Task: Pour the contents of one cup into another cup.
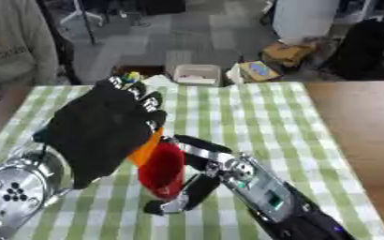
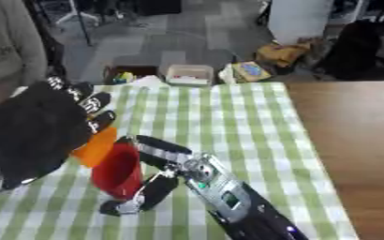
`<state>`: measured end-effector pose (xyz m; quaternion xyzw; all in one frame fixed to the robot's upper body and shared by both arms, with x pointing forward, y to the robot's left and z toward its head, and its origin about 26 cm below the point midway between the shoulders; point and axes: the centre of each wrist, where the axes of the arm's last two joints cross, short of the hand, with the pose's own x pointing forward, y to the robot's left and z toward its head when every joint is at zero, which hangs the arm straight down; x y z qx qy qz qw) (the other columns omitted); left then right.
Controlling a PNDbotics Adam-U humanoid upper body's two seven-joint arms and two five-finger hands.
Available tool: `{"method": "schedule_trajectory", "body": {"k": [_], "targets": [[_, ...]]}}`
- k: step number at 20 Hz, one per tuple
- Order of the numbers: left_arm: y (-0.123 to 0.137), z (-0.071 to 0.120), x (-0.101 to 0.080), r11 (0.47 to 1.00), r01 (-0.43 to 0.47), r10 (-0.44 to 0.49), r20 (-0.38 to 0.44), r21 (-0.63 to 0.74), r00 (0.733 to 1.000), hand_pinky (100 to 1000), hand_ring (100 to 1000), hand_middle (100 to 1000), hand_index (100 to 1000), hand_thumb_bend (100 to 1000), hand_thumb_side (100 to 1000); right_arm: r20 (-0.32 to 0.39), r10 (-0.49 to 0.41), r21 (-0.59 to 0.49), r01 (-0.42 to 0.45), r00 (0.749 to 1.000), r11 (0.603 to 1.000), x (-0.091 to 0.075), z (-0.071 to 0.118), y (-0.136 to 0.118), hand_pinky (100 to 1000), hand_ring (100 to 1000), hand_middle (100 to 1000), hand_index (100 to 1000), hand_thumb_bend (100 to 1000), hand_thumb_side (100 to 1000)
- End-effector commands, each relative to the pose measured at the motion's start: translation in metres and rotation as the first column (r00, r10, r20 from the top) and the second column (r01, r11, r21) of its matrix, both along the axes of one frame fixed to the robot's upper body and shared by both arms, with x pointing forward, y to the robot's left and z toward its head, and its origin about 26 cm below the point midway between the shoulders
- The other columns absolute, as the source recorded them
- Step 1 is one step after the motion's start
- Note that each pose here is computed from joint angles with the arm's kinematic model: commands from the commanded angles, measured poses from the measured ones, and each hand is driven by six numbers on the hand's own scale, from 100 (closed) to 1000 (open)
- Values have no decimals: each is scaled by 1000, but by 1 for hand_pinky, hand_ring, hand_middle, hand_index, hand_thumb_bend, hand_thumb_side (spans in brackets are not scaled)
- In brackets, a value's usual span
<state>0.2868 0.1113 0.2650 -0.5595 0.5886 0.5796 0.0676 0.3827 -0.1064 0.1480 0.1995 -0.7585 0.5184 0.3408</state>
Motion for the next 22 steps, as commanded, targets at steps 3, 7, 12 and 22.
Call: {"method": "schedule_trajectory", "body": {"k": [3, 7, 12, 22], "targets": [[13, 3, 1, 943, -53, 14, -120, -327, 993, 100, 171, 100, 497, 399, 100, 17, -18, 18, 17, 1000, 1000, 3, 7, -3, 181, 261, 400, 420, 409, 100], [22, -5, 4, 776, -99, -78, -250, -623, 965, 100, 230, 120, 510, 271, 100, 21, -62, 10, 61, 998, 998, 8, 3, -9, 192, 282, 406, 426, 448, 100], [32, -16, 6, 548, -112, -297, -318, -829, 900, 123, 279, 153, 529, 239, 100, 54, -208, -33, 210, 977, 977, 23, -14, -29, 228, 328, 419, 436, 483, 100], [40, -30, 6, 401, -116, -453, -307, -909, 837, 158, 307, 171, 543, 248, 120, 206, -561, -71, 584, 802, 808, 57, -68, -82, 369, 521, 509, 518, 608, 100]]}}
